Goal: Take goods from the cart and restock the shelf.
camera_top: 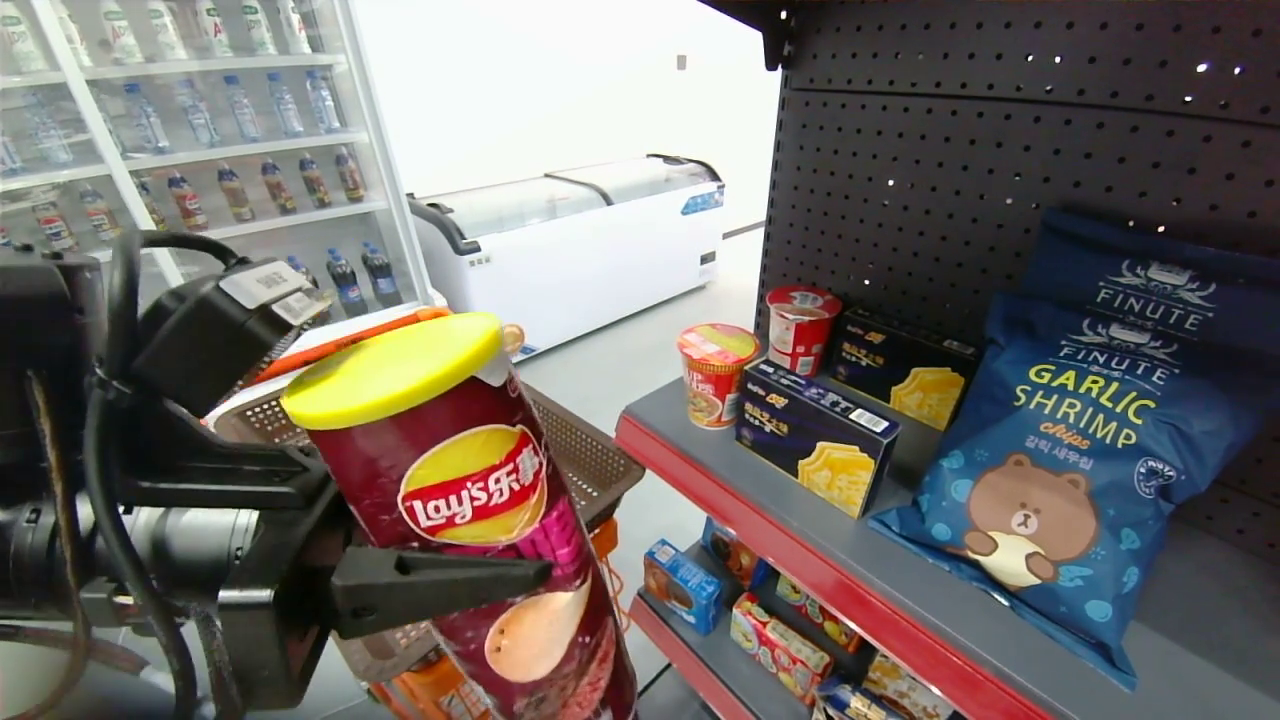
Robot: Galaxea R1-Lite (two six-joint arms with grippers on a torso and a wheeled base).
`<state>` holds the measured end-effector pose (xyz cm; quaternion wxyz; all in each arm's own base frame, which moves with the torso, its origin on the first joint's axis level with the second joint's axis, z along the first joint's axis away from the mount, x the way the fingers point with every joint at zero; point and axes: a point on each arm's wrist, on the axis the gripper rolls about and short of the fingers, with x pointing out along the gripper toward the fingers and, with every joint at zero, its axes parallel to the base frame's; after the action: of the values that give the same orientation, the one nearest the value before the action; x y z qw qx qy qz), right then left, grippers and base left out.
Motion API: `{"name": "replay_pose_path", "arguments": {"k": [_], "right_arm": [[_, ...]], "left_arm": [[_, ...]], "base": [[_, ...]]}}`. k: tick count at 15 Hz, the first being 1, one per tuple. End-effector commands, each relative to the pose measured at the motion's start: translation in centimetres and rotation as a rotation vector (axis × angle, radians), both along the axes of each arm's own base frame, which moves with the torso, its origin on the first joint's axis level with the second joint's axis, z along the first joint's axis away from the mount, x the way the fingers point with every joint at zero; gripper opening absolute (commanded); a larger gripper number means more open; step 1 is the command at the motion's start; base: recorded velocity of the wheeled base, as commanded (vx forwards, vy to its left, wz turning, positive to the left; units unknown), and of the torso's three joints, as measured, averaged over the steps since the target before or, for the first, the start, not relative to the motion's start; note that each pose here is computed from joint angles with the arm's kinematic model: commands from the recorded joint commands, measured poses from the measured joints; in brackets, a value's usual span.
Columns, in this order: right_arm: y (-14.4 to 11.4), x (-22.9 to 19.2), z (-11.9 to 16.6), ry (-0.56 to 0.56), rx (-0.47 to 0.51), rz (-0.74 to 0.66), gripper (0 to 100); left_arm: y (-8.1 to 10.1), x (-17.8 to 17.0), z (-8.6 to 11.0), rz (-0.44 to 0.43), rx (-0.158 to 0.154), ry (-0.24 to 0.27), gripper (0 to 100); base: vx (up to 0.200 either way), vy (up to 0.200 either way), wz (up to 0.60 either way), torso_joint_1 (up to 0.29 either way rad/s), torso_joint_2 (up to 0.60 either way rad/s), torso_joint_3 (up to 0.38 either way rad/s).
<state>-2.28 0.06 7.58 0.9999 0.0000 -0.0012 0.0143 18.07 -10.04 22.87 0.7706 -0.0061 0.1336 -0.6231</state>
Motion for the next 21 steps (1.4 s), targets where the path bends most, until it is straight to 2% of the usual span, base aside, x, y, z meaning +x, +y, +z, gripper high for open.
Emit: {"name": "replay_pose_path", "arguments": {"k": [1,5,8,10,13,21], "right_arm": [[0.0,0.0,0.0,-0.001,0.000,0.001,100],[0.0,0.0,0.0,-0.001,0.000,0.001,100],[0.0,0.0,0.0,-0.001,0.000,0.001,100],[0.0,0.0,0.0,-0.001,-0.002,0.001,100],[0.0,0.0,0.0,-0.001,0.000,0.001,100],[0.0,0.0,0.0,-0.001,0.000,0.001,100]], "left_arm": [[-1.1,-1.0,-1.0,-0.080,0.011,0.033,0],[-2.1,-1.8,-1.4,-0.143,0.020,0.049,0],[-2.2,-2.8,-3.0,-0.177,0.050,0.096,0],[-2.1,-3.7,-3.7,-0.200,0.060,0.110,0],[-2.1,-3.9,-3.9,-0.204,0.065,0.117,0],[-2.1,-3.9,-4.0,-0.204,0.065,0.117,0]], "base": [[0.000,0.000,0.00,0.000,0.00,0.000],[0.000,0.000,0.00,0.000,0.00,0.000],[0.000,0.000,0.00,0.000,0.00,0.000],[0.000,0.000,0.00,0.000,0.00,0.000],[0.000,0.000,-0.60,0.004,0.01,0.001],[0.000,0.000,0.00,0.000,0.00,0.000]]}}
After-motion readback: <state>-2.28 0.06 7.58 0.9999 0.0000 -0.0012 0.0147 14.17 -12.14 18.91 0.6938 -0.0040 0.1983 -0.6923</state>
